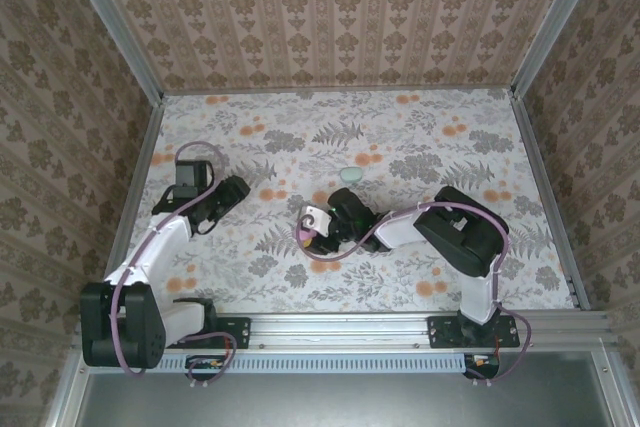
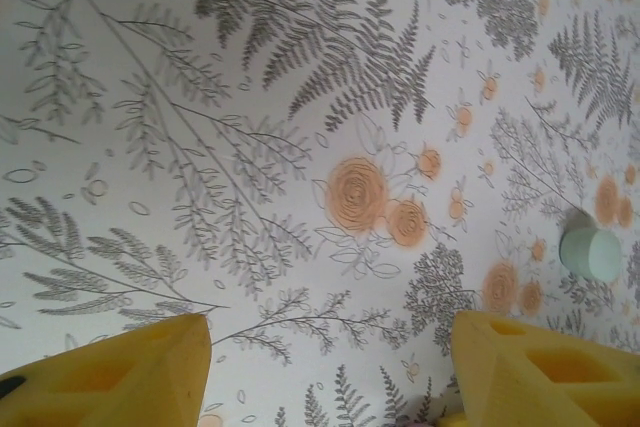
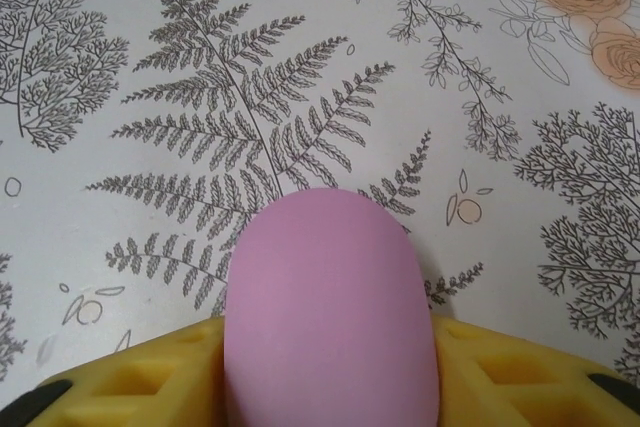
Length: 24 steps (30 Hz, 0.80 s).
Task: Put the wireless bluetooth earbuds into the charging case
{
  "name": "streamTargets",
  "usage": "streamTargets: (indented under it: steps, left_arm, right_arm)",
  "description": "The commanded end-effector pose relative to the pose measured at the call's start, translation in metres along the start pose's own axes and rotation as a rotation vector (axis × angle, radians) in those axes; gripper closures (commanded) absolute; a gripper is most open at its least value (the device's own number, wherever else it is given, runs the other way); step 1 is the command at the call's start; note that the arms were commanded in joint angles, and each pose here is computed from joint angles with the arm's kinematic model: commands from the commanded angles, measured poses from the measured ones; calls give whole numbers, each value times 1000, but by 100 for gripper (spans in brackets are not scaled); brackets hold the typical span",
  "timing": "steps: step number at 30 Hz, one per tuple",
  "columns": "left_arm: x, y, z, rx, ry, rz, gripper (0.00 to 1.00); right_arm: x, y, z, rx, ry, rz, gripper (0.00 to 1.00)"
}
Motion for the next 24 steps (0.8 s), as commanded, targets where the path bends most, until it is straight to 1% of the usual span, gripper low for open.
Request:
streamTargets:
  steps: [1, 7, 11, 16, 19, 24]
  left_arm:
    - [-10, 2, 4, -7, -38, -28, 35]
    - [-13, 3, 4, -4, -47, -38, 35]
    - [-17, 1, 3, 6, -59, -52, 35]
    - [-23, -3, 1, 23, -69, -63, 35]
    - [-25, -5, 1, 32, -74, -63, 35]
    - [-29, -6, 0, 42, -84, -79, 35]
  right_arm:
    - [7, 4, -11, 15, -6, 39, 47]
    - [4, 6, -16, 15, -19, 55, 46]
    - [7, 5, -14, 3, -6, 87, 49]
    - [6, 0, -13, 13, 1, 118, 45]
    - [5, -1, -11, 10, 13, 124, 44]
    - [4, -1, -10, 7, 14, 127, 56]
Point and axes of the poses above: each hand's point on the last joint's axis, 136 mm out from that joint toward the fingers, its own y axis back along the fingers, its own x axis along the line the jaws close on, z = x × y, the point moved 3 cm from there along y, back along the fingers, and after that the axes turned 15 degrees about y, right-handed, at the moved point
